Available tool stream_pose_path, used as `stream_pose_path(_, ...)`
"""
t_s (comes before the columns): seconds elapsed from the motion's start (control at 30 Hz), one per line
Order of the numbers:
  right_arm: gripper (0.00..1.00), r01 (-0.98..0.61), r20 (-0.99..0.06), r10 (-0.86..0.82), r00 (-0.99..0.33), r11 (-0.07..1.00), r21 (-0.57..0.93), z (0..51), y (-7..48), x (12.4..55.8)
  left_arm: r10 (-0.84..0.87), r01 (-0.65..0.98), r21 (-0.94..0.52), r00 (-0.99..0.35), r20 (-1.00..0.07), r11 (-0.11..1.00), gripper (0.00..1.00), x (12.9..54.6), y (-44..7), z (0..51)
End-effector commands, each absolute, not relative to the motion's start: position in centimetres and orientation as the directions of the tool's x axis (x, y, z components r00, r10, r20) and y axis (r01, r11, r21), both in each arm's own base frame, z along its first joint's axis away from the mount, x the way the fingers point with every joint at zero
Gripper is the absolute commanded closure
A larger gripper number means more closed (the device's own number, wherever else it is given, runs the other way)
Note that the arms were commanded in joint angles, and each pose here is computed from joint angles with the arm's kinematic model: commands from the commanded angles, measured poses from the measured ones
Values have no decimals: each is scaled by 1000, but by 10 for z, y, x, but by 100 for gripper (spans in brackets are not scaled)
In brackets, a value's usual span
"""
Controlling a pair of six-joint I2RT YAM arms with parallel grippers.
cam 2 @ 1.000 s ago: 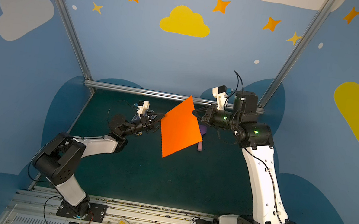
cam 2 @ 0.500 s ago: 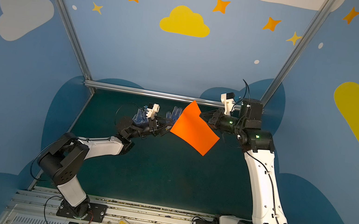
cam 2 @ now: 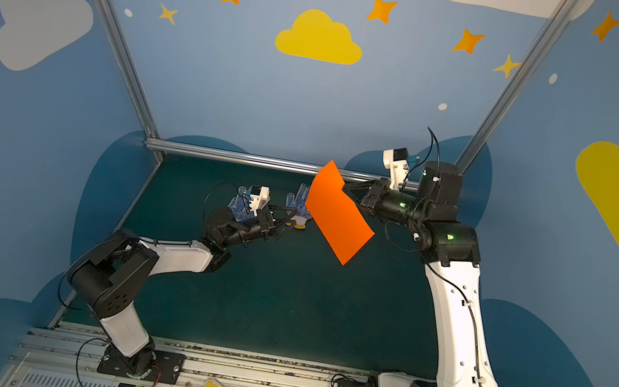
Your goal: Fold a paper plane with a square sheet of paper (fold left side to right side)
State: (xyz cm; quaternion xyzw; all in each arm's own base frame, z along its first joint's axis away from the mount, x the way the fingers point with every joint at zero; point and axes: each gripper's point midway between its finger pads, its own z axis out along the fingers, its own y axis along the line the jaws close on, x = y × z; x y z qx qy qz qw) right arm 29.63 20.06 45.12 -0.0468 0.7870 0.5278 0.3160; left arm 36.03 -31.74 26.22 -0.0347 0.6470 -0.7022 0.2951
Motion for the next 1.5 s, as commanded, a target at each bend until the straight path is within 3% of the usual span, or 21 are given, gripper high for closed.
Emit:
stream_pose_path(0.0,100,-434,-557,257,-790,407,804,464,211,300,-478,431,-902,-795,-373,-13,0,360,-315,279)
stream_pose_path(0.37,100,-446,-555,242,-796,384,808,473,241,310,-509,458,-880,-790,-341,-122,0,358,-304,305)
stream_pose_path(0.9,100,-392,-508,320,-800,364,845,467,251,326,-500,469,-873,-792,-349,-134,1,348,-309,311)
stream_pose_path(1.0,100,-356,-486,364,-795,369,859,458,244,333,-495,478,-867,-792,-356,-140,13,346,-311,314)
stream_pose_path(1.17,100,-302,-459,423,-781,387,871,443,229,339,-491,489,-859,-791,-365,-150,41,341,-312,321)
stream_pose_path(1.47,100,-246,-443,474,-761,420,874,423,209,345,-518,436,-890,-796,-313,-133,68,345,-305,305)
